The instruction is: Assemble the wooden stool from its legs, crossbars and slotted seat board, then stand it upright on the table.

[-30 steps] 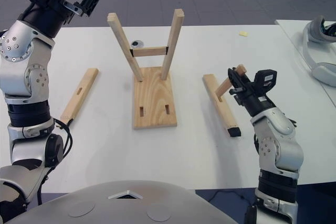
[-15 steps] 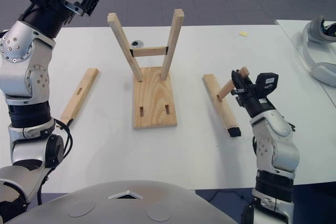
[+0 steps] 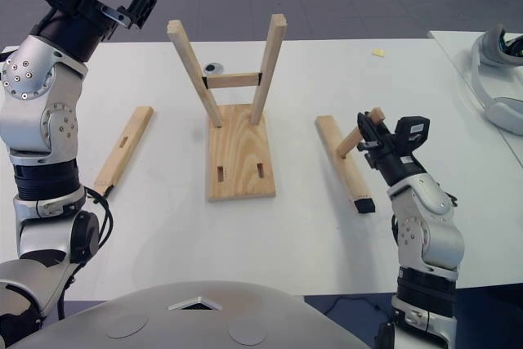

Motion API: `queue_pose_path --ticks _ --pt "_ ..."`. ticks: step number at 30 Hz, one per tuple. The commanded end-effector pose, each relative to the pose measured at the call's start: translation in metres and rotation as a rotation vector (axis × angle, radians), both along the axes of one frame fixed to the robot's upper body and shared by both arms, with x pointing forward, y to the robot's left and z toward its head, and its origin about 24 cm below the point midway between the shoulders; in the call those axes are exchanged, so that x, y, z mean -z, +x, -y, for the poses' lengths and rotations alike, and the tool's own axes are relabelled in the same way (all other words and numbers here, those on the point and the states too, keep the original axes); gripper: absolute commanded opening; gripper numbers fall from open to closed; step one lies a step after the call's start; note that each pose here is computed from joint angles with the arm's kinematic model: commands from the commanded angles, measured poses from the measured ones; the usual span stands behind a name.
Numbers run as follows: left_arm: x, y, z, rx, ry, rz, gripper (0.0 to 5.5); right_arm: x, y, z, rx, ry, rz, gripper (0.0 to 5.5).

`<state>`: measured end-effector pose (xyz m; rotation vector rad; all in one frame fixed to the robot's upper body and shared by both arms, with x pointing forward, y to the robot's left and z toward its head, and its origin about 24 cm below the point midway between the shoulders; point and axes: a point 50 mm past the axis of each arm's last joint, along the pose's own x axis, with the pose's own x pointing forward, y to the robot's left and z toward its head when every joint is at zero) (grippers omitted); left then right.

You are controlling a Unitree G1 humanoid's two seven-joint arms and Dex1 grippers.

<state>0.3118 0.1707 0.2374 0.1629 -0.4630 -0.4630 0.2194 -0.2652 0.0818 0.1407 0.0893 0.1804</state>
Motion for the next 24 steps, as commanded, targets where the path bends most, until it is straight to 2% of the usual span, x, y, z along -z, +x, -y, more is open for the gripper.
queue_pose_path --ticks 1,20,24 --pt "0.0027 -0.0023 -0.0013 -0.006 0.008 -0.01 5.4 0.0002 -0.0042 0.0003 -0.01 -0.013 -0.001 0.42" --pt "0.0068 -0.0034 0.0019 -0.004 0.002 -0.018 5.4 0.0005 0.0041 0.0096 -0.027 -0.039 -0.007 0.42" --pt "0.0068 -0.0036 0.0014 -0.007 0.002 -0.018 5.4 0.0089 -0.0003 0.0011 -0.024 -0.047 -0.03 0.42"
